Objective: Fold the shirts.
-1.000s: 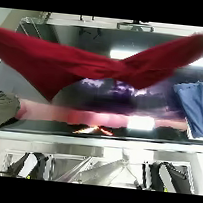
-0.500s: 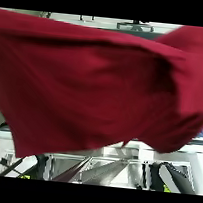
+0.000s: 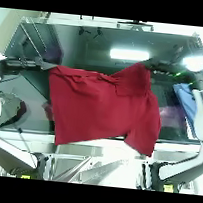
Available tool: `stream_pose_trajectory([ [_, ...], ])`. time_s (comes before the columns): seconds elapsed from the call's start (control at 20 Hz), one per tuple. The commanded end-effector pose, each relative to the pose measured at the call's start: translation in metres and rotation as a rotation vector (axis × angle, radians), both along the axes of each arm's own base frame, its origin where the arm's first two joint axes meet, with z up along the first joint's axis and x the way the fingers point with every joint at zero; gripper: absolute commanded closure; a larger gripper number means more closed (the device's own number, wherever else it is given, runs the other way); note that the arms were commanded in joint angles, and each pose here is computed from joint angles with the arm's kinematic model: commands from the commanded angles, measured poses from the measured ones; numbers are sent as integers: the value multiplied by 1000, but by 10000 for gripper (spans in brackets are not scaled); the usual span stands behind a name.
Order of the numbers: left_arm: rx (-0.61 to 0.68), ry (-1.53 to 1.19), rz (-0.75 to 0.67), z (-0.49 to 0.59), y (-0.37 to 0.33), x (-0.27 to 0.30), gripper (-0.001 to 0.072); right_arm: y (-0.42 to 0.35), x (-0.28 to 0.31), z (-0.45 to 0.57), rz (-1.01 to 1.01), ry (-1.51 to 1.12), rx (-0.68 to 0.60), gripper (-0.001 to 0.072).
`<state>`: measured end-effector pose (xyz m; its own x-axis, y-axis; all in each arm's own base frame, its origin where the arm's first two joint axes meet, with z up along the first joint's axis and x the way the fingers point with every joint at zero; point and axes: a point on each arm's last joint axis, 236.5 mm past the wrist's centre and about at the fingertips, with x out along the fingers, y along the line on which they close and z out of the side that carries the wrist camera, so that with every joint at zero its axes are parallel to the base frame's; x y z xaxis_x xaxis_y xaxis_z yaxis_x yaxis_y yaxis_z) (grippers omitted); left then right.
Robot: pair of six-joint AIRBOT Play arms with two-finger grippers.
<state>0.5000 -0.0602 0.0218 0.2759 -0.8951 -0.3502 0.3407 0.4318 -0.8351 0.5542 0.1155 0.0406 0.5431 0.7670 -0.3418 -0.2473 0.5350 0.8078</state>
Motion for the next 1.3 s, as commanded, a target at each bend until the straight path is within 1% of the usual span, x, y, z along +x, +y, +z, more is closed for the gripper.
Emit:
stream_pose_trajectory([
  [0.0,-5,134,17,-85,18,28,695,-11,28,-73,-105,75,94,696],
  [0.15,38,34,58,-67,32,62,692,-44,50,-70,-209,30,75,696],
  [0.3,73,-44,90,-49,30,86,690,-70,63,-51,-245,-35,54,696],
  [0.4,98,-81,148,-45,35,102,682,-93,75,-34,-292,-83,35,696],
  [0.55,111,-96,191,-46,40,112,682,-122,88,-11,-348,-142,15,696],
  [0.75,150,-179,220,-29,32,127,682,-136,95,-1,-380,-171,-1,695],
  [0.85,191,-266,230,-8,29,135,682,-135,94,-2,-369,-188,-22,695],
  [1.0,282,-337,306,3,42,153,681,-132,94,-4,-354,-195,-45,695],
  [1.15,318,-371,273,-11,35,155,680,-132,89,-18,-323,-185,-118,695],
  [1.25,352,-377,276,-31,35,155,681,-133,84,-35,-301,-142,-166,695],
])
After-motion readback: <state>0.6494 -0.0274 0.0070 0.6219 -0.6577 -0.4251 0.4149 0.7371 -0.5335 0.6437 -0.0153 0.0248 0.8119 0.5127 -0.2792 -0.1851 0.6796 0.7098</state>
